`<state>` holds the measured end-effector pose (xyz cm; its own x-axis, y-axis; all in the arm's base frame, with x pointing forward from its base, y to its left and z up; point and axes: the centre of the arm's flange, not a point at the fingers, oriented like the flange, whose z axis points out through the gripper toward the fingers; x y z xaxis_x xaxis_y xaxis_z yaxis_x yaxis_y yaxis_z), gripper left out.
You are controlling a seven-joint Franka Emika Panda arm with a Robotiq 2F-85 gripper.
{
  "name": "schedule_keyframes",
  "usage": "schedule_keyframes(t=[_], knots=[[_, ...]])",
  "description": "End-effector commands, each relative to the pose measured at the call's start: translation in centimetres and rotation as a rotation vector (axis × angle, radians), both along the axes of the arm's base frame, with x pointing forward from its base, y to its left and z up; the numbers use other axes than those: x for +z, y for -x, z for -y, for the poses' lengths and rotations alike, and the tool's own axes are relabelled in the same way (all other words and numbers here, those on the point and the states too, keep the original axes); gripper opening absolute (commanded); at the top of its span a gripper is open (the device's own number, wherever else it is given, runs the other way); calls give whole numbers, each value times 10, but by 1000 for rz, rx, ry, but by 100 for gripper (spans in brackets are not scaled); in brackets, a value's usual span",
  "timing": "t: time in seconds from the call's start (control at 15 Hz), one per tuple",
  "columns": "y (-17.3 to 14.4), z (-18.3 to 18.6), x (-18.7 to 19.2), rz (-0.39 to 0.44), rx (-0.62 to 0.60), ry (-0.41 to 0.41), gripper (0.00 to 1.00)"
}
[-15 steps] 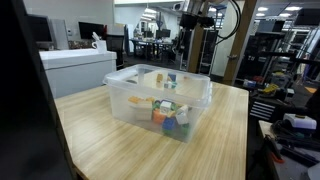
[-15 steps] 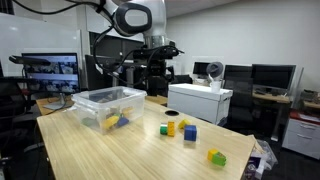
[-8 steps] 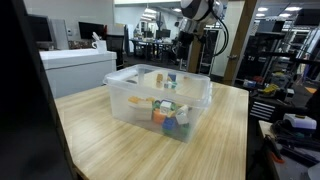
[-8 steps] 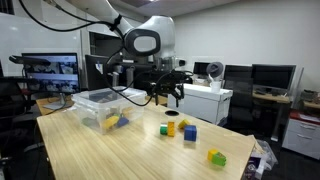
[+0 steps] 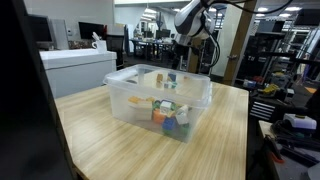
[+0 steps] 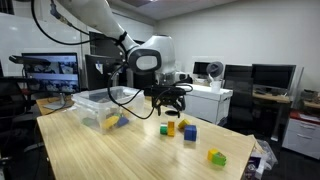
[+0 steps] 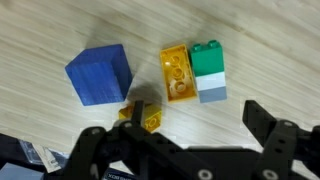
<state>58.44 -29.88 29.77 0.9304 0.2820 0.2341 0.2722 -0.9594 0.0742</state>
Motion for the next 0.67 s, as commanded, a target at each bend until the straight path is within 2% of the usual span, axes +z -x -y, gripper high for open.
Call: schedule_keyframes(t=[0.0,0.6], knots=[[-7,0,-12,28,-12,0,100],[-17,5,-39,39,-14,13,100]])
